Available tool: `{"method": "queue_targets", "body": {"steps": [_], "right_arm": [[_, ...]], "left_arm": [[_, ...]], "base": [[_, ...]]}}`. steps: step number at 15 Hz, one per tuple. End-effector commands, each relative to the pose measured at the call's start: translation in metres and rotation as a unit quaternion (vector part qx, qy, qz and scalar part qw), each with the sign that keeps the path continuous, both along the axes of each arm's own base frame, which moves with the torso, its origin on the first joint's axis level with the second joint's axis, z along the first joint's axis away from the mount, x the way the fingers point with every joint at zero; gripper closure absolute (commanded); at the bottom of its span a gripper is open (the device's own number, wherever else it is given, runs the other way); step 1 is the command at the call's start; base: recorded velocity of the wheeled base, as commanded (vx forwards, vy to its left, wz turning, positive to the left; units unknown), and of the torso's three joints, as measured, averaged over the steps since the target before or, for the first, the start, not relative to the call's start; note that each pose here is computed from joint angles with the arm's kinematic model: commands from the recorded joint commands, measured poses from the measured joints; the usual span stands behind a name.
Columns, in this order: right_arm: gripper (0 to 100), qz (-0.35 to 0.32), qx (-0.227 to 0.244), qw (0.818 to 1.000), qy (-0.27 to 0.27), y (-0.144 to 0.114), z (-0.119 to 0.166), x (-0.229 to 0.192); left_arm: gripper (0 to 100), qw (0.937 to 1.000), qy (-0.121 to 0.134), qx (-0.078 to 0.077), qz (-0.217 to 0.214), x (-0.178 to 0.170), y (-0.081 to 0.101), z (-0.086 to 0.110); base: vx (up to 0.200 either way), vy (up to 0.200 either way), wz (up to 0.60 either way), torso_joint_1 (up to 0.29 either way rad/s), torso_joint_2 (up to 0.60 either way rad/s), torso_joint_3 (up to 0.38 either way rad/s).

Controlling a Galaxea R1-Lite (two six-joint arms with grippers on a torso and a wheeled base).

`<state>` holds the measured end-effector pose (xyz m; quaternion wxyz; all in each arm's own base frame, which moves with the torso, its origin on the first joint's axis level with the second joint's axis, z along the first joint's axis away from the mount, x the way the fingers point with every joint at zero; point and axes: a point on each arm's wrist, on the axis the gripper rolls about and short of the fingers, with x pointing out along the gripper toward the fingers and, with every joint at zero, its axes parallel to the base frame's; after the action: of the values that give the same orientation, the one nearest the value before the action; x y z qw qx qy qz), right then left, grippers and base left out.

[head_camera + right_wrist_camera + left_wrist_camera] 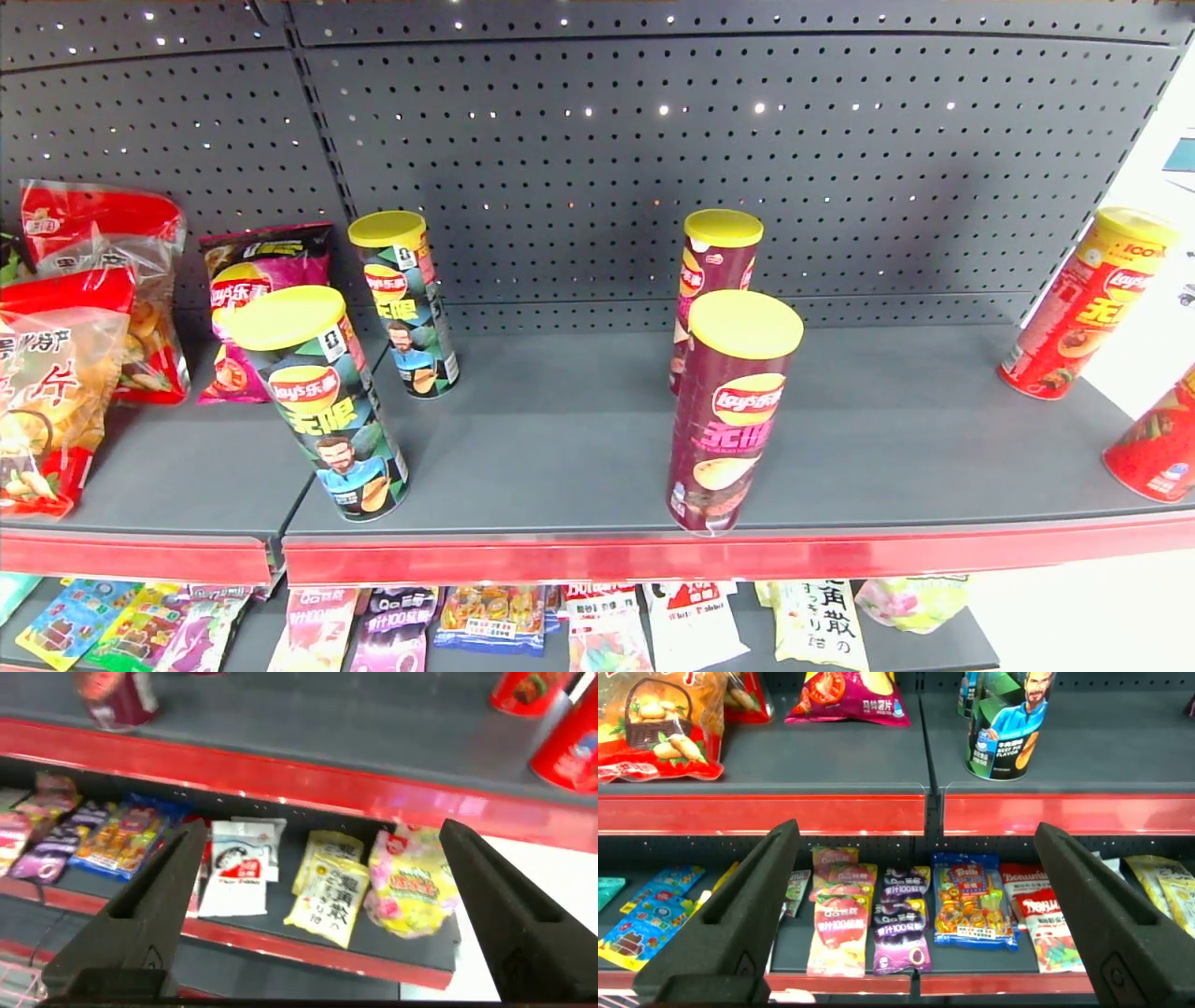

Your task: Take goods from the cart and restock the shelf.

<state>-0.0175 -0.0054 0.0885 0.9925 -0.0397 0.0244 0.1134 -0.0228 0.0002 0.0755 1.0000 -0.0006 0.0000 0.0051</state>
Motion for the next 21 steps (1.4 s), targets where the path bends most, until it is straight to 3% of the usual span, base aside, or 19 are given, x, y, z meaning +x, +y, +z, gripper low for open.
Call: {"method": "queue_targets", "body": {"steps": [1,2,3,5,6,8,11,15,18,21], "right_arm": [[0,0.042,0.007,0.999,0.003,0.004,0.057,0.011],[0,0.042,0.01,0.999,0.006,0.004,0.061,0.013],[0,0.055,0.051,0.995,0.062,0.017,0.112,0.051],[0,0.135,0.041,0.981,0.134,0.031,0.105,0.076],[0,0.169,0.045,0.974,0.143,0.037,0.105,0.085],[0,0.292,0.059,0.943,0.148,0.055,0.098,0.111],[0,0.404,0.066,0.903,0.13,0.072,0.09,0.14],[0,0.419,0.049,0.897,0.132,0.078,0.08,0.17],[0,0.483,0.015,0.868,0.113,0.08,0.067,0.198],[0,0.498,-0.006,0.861,0.101,0.086,0.063,0.217]], "left_arm": [[0,1.0,0.0,0.0,0.0,0.0,0.0,0.0],[0,1.0,0.0,0.0,0.0,0.0,0.0,0.0],[0,1.0,0.0,0.0,0.0,0.0,0.0,0.0],[0,1.0,0.0,0.0,0.0,0.0,0.0,0.0],[0,1.0,0.0,0.0,0.0,0.0,0.0,0.0],[0,1.0,0.0,0.0,0.0,0.0,0.0,0.0],[0,1.0,0.0,0.0,0.0,0.0,0.0,0.0],[0,1.0,0.0,0.0,0.0,0.0,0.0,0.0],[0,1.0,0.0,0.0,0.0,0.0,0.0,0.0],[0,1.0,0.0,0.0,0.001,0.0,0.0,0.0]], "base": [[0.0,0.0,0.0,0.0,0.0,0.0],[0.0,0.0,0.0,0.0,0.0,0.0],[0.0,0.0,0.0,0.0,0.0,0.0],[0.0,0.0,0.0,0.0,0.0,0.0],[0.0,0.0,0.0,0.0,0.0,0.0],[0.0,0.0,0.0,0.0,0.0,0.0],[0.0,0.0,0.0,0.0,0.0,0.0],[0.0,0.0,0.0,0.0,0.0,0.0],[0.0,0.0,0.0,0.0,0.0,0.0],[0.0,0.0,0.0,0.0,0.0,0.0]]}}
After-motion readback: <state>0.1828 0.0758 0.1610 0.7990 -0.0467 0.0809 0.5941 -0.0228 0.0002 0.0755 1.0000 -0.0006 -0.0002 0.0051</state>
